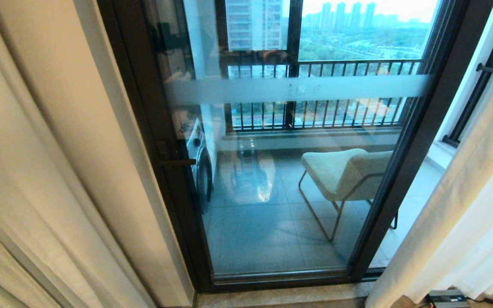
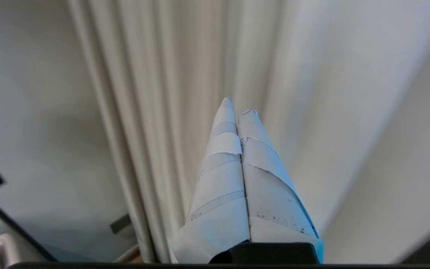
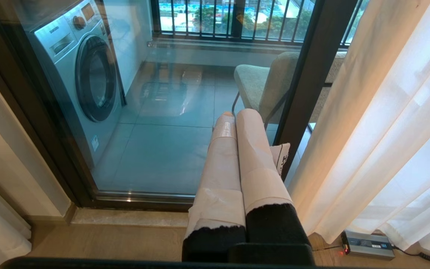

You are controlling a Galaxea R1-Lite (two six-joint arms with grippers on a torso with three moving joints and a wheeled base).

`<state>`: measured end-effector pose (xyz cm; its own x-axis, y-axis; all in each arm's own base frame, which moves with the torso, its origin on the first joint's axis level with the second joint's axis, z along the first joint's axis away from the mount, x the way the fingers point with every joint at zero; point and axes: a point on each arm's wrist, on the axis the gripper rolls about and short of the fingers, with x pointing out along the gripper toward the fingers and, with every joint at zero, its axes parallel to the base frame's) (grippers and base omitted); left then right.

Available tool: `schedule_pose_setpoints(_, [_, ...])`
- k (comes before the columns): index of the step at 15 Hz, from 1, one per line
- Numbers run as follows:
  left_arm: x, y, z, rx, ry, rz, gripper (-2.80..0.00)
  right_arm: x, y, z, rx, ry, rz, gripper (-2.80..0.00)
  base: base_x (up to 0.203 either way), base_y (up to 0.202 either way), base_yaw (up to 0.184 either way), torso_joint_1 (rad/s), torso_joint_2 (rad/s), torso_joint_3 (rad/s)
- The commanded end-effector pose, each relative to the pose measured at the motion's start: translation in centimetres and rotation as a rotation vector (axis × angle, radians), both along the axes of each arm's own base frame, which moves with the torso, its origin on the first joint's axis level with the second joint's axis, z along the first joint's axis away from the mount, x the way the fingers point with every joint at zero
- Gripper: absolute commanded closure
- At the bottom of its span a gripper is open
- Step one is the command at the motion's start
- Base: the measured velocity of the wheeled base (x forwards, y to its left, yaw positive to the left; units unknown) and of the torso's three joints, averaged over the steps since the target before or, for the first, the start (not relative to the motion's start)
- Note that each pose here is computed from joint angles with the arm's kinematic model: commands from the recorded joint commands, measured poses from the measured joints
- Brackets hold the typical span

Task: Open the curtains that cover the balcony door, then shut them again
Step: Pull the inner curtains open on both sides

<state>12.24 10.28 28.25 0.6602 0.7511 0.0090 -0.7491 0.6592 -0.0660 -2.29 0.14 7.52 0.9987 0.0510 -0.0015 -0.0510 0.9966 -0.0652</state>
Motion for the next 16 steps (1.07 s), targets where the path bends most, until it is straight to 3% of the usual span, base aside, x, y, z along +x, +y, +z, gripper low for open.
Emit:
schedule_pose_setpoints(1, [-0.5,-1.2,-0.8,-0.001,0.0,-0.042,0.0,0.0,0.0,0.0,-0.001,0.002,0.001,0.0,0.0,0.0,0.0,0.0,0.0,0.0])
schedule_pose_setpoints(4, [-1.4,-3.3,-2.5,-0.013,0.018,-0.148,0.0,0.0,0.0,0.0,-0.001,0.002,0.001,0.0,0.0,0.0,0.0,0.0,0.0,0.0])
schedule_pose_setpoints(6, [-2.2,-4.9,-4.7,-0.022,0.058,-0.263,0.0,0.0,0.0,0.0,-0.001,0.002,0.001,0.0,0.0,0.0,0.0,0.0,0.0,0.0])
schedule_pose_setpoints(8, [-4.0,-7.1,-7.9,-0.01,0.111,-0.413,0.0,0.0,0.0,0.0,-0.001,0.002,0.001,0.0,0.0,0.0,0.0,0.0,0.0,0.0])
schedule_pose_setpoints(13, [-9.0,-10.0,-14.9,0.05,0.134,-0.789,0.0,0.0,0.0,0.0,-0.001,0.002,0.001,0.0,0.0,0.0,0.0,0.0,0.0,0.0])
schedule_pose_setpoints(16, [-11.0,-10.4,-17.2,0.088,0.128,-0.858,0.0,0.0,0.0,0.0,-0.001,0.002,0.001,0.0,0.0,0.0,0.0,0.0,0.0,0.0])
